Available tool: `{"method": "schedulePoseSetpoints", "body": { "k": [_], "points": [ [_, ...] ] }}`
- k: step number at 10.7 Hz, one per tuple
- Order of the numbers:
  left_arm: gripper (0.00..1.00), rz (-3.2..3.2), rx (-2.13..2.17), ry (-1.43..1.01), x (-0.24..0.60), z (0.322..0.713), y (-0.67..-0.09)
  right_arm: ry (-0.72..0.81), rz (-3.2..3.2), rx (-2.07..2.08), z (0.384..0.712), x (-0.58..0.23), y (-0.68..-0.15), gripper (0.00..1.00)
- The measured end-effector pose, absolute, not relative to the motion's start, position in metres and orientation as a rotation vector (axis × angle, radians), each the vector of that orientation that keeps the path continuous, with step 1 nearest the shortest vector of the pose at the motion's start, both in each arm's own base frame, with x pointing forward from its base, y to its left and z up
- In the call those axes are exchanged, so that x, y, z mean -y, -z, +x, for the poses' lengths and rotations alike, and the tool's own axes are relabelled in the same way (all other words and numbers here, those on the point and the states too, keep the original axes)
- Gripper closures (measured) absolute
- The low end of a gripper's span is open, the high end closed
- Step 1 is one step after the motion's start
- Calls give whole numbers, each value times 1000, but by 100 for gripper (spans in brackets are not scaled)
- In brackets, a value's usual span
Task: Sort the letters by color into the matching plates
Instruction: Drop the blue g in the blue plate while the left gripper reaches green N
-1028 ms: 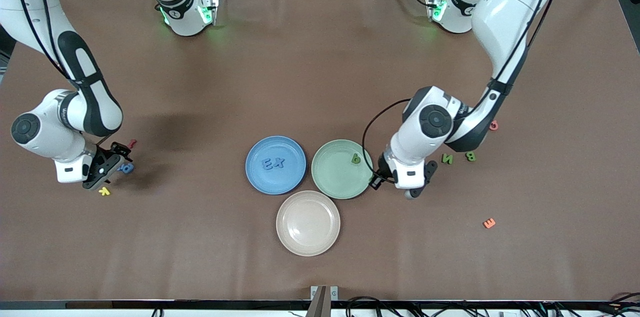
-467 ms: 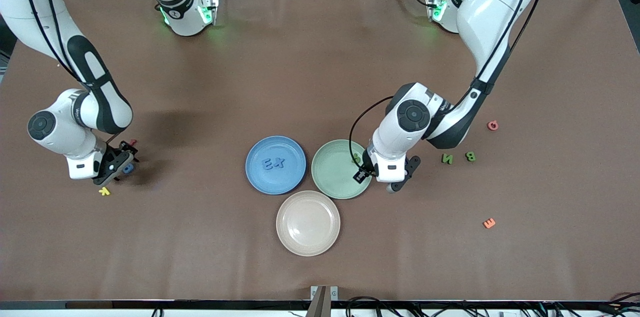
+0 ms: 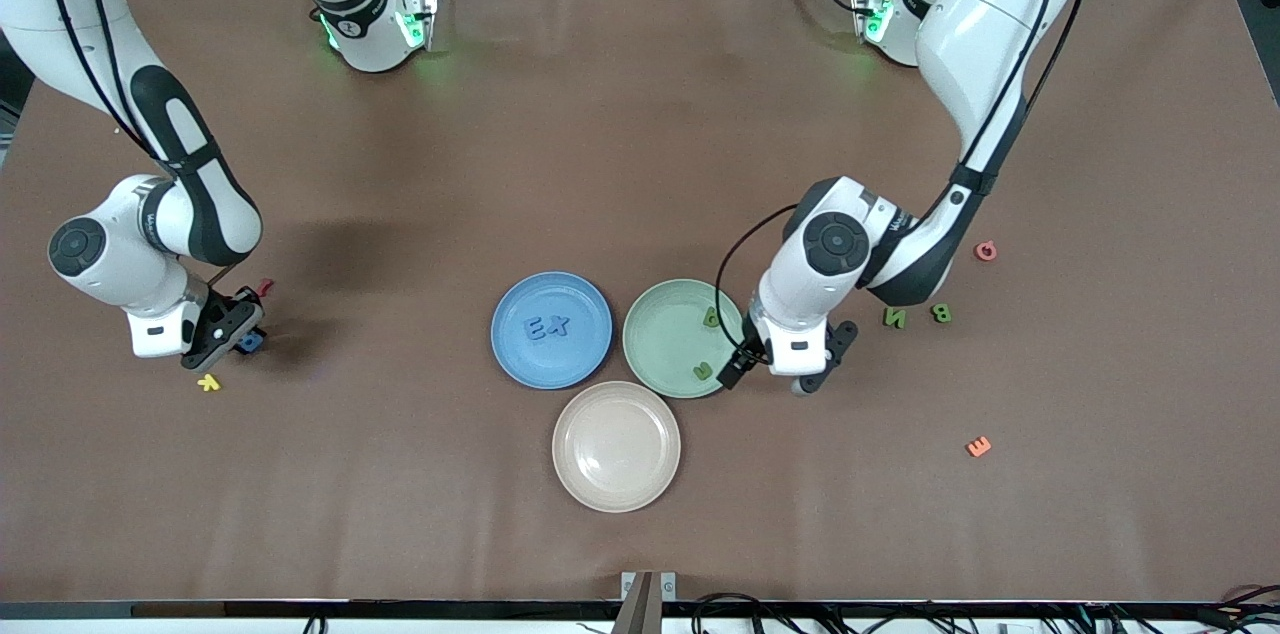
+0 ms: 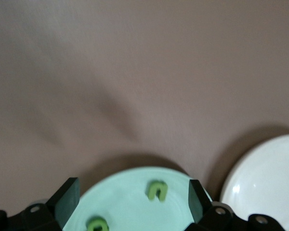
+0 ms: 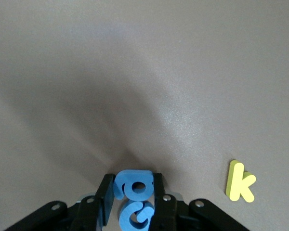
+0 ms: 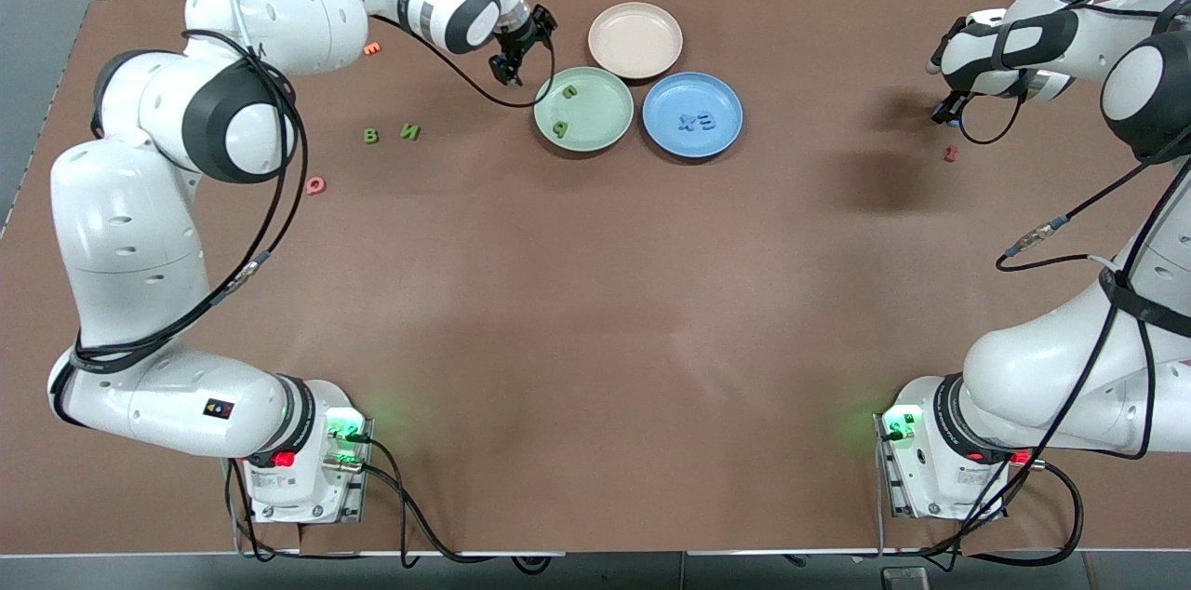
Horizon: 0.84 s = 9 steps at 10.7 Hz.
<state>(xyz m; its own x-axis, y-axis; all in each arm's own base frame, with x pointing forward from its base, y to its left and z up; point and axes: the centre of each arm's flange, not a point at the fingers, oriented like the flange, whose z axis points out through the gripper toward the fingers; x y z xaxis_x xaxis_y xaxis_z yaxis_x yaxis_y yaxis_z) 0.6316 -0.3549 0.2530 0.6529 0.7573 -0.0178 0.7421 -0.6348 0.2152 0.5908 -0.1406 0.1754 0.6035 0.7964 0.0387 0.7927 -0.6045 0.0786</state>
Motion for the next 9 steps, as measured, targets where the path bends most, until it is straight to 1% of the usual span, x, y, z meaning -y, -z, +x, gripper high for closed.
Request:
{"method": "schedulePoseSetpoints", "body": {
  "k": [4, 7, 9],
  "points": [
    [0, 2791, -1150, -213, 318, 646, -243, -108, 2800, -1314, 591, 139, -176, 63],
    [0, 2981, -946, -147, 279, 653, -231, -120, 2936, -1099, 599, 96, -180, 63],
    [0, 3099, -718, -89, 257, 655, -228, -145, 3007, -936, 607, 57, -185, 63]
  ]
}}
